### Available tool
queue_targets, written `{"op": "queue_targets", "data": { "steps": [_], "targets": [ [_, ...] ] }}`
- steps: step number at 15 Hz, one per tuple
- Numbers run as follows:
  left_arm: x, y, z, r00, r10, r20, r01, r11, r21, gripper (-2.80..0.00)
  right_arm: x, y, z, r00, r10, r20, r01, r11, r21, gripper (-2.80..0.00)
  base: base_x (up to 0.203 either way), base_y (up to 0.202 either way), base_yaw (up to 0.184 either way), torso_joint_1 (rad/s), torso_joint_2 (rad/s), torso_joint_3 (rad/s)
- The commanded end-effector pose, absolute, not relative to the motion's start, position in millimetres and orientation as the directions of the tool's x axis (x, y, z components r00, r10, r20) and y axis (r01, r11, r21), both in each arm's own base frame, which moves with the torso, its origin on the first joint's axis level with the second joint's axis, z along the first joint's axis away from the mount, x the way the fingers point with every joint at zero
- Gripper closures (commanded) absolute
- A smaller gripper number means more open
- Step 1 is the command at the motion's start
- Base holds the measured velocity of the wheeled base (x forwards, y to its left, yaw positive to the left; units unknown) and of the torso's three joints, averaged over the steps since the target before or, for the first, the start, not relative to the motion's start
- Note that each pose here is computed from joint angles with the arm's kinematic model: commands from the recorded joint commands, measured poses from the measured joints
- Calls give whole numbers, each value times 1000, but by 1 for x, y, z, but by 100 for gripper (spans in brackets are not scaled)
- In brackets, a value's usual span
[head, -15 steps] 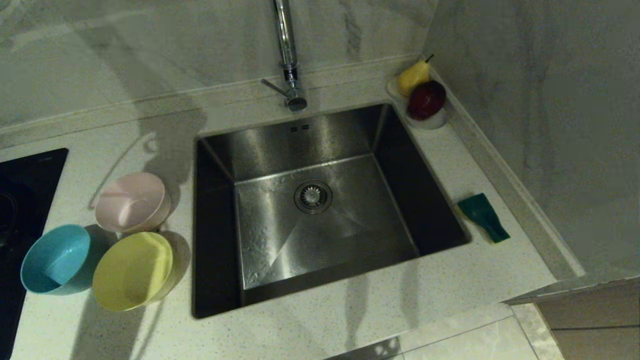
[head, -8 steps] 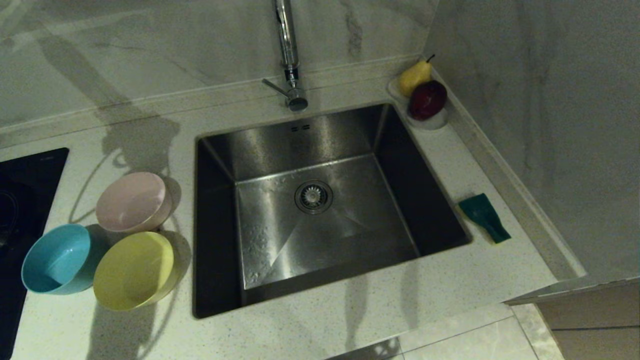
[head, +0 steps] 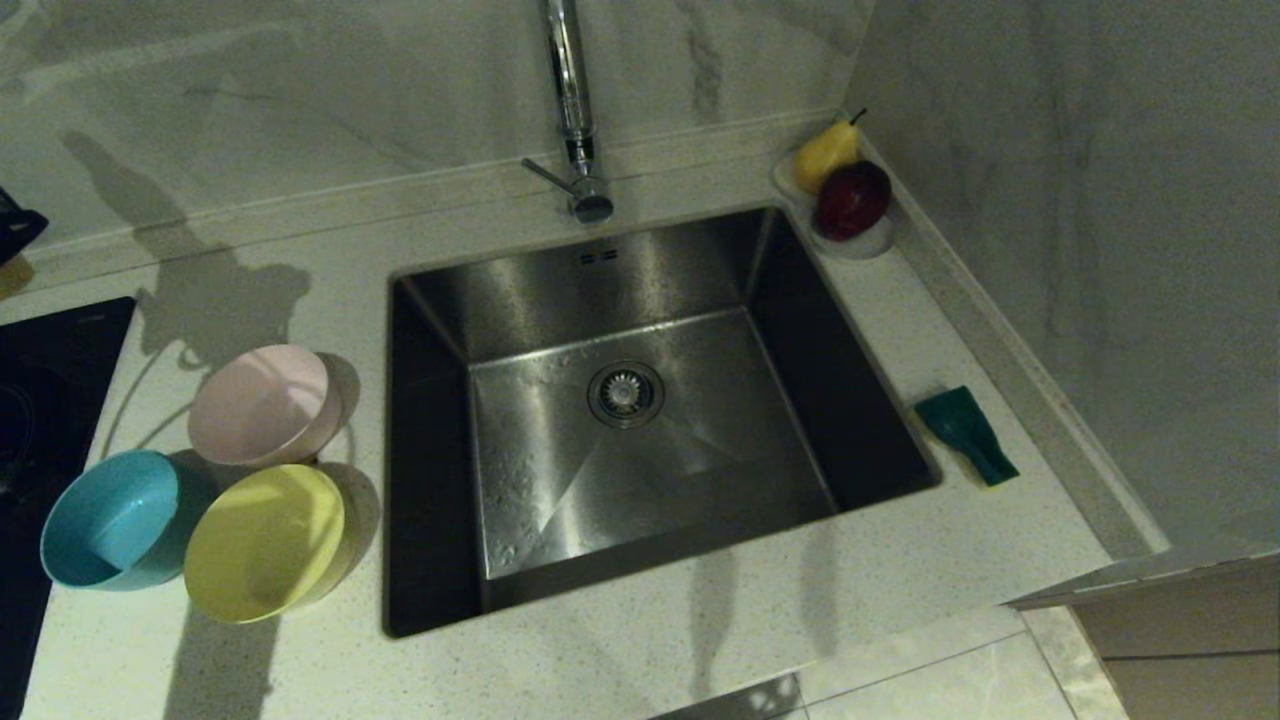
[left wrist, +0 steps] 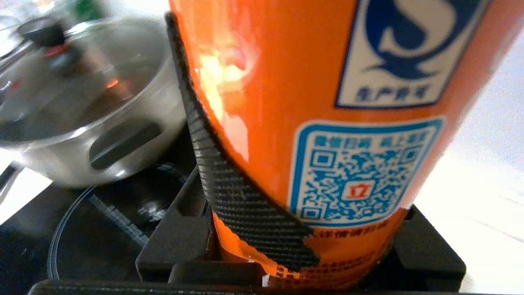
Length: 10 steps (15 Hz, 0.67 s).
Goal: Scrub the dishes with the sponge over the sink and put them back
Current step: Place the dish soap on the table
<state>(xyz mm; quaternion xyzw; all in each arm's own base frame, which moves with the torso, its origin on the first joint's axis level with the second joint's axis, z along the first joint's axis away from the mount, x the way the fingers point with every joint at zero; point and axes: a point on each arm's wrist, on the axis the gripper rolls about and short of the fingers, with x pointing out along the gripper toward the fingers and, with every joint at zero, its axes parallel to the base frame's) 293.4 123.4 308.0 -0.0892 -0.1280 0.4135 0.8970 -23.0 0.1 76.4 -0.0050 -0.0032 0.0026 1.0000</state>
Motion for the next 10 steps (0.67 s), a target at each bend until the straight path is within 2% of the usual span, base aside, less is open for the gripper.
{"op": "queue_targets", "data": {
  "steps": [1,5,10],
  "targets": [
    [327,136,268,612,782,115,-747,620,-242,0,-23,0,76,1000,6,6,-6,1000,-11,0,0,0,0,0,0,0],
    [349,145,244,569,819,74,-789,569,-231,0,-23,0,76,1000,6,6,-6,1000,-11,0,0,0,0,0,0,0],
    [376,144,226,536,839,93,-801,541,-255,0,-23,0,76,1000,6,6,-6,1000,-11,0,0,0,0,0,0,0]
  ]
}}
